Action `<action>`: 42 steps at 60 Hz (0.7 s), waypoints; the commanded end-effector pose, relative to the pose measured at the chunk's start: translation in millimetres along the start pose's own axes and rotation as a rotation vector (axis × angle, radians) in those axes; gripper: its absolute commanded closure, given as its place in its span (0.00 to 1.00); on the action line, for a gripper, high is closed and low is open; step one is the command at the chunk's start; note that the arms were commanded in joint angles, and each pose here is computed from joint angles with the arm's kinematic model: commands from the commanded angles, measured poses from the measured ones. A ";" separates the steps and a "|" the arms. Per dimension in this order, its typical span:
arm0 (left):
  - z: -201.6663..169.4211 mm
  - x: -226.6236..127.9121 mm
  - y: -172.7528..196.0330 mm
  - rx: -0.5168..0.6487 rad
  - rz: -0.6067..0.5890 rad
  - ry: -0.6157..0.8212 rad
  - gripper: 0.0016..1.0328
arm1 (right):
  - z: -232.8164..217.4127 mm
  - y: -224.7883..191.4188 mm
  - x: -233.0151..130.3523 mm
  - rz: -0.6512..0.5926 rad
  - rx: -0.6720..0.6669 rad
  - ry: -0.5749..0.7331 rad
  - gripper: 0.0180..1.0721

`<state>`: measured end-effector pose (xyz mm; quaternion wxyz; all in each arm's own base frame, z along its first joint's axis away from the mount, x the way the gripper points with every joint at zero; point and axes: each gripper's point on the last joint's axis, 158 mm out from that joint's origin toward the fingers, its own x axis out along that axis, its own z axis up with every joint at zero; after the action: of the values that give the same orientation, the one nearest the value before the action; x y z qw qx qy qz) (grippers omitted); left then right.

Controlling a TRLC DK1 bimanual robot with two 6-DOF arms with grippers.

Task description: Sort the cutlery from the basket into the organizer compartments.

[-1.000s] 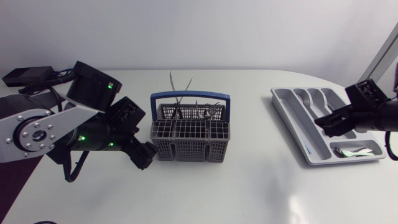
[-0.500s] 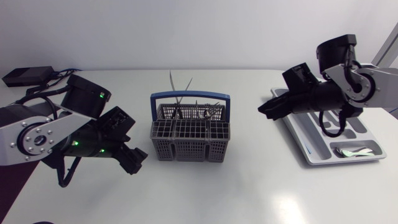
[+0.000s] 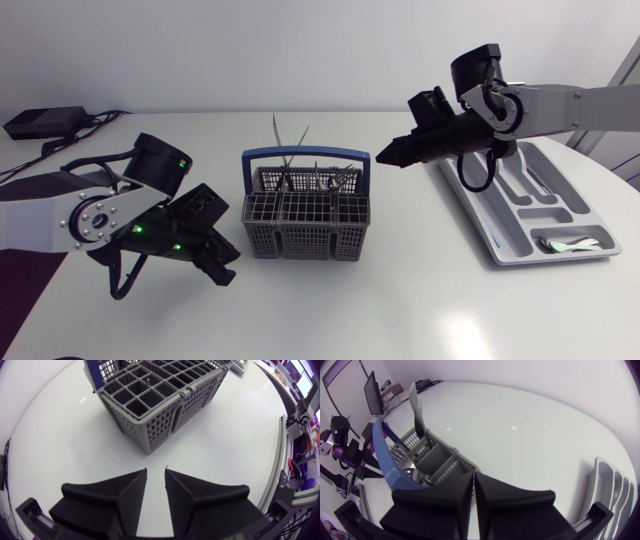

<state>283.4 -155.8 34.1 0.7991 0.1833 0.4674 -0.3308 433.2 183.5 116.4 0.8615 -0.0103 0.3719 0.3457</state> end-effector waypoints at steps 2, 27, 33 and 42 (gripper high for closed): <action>9.2 5.2 1.3 -0.007 -0.038 -0.009 0.88 | -1.9 13.0 10.6 0.047 0.029 0.027 0.95; 31.9 23.8 5.7 -0.030 -0.097 -0.044 0.96 | -28.6 45.3 9.7 0.152 0.048 0.107 0.95; 33.3 28.1 10.9 -0.037 -0.093 -0.043 0.96 | -37.1 55.8 3.4 0.179 0.048 0.125 0.95; 35.6 34.6 33.8 -0.063 -0.062 -0.062 0.96 | -52.7 73.3 -7.1 0.204 0.036 0.156 0.95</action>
<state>320.1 -169.0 17.0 0.7971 0.1362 0.4713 -0.3520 376.7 215.2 102.8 0.8055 0.0150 0.4291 0.4083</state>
